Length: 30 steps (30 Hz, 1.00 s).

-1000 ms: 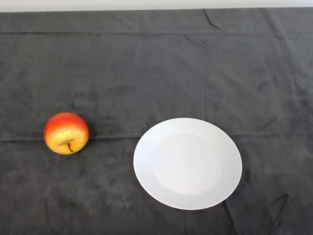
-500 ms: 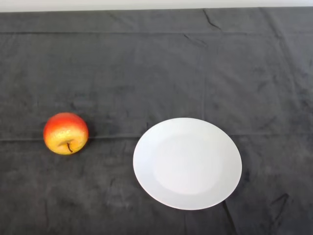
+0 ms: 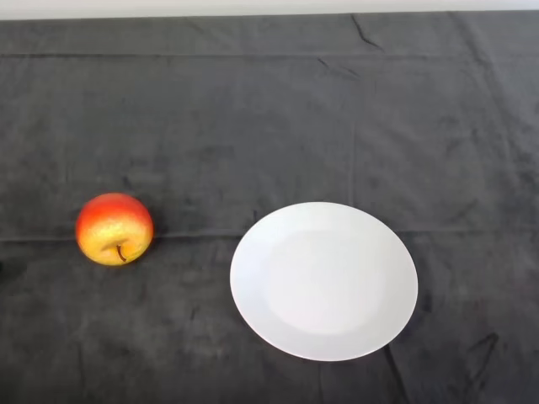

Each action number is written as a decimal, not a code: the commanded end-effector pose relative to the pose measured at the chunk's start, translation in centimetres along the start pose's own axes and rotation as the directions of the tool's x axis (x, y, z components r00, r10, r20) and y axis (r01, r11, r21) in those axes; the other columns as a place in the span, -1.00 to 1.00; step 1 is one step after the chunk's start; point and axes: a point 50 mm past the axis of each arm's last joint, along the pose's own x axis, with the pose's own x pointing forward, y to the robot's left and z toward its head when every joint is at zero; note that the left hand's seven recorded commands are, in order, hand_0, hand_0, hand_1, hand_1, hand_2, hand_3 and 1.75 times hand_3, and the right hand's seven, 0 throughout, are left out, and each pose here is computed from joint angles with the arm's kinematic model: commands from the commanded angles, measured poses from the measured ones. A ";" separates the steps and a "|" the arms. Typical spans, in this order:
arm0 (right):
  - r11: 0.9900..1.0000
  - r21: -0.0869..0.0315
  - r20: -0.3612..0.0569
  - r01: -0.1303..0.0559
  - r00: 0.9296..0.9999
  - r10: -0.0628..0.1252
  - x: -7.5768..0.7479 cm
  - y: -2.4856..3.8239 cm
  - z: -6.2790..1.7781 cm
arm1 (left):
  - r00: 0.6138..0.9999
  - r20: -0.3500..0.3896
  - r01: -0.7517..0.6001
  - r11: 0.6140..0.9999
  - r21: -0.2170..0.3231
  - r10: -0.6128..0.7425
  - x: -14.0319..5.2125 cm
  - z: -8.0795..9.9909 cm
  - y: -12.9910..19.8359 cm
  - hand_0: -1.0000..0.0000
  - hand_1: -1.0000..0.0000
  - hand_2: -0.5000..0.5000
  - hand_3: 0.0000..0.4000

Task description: Move the apple to the plate

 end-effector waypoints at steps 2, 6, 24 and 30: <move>1.000 -0.005 0.038 -0.030 0.999 0.030 -0.18 0.68 1.02 | 0.998 0.055 0.043 0.999 0.013 -0.044 0.5 1.2 -1.8 1.00 1.00 0.00 -1.00; 1.000 -0.005 0.038 -0.030 0.999 0.030 -0.18 0.67 1.02 | 0.992 0.067 0.102 0.994 0.041 -0.104 0.4 1.4 -3.2 1.00 1.00 0.00 -1.00; 1.000 -0.006 0.038 -0.030 0.999 0.030 -0.17 0.67 1.02 | 0.947 0.084 0.301 0.946 0.119 -0.312 -0.6 1.8 -8.6 1.00 1.00 0.00 -1.00; 1.000 -0.006 0.038 -0.030 0.999 0.030 -0.17 0.67 1.02 | 0.927 0.082 0.355 0.925 0.135 -0.367 -1.2 1.9 -10.3 1.00 1.00 0.00 -1.00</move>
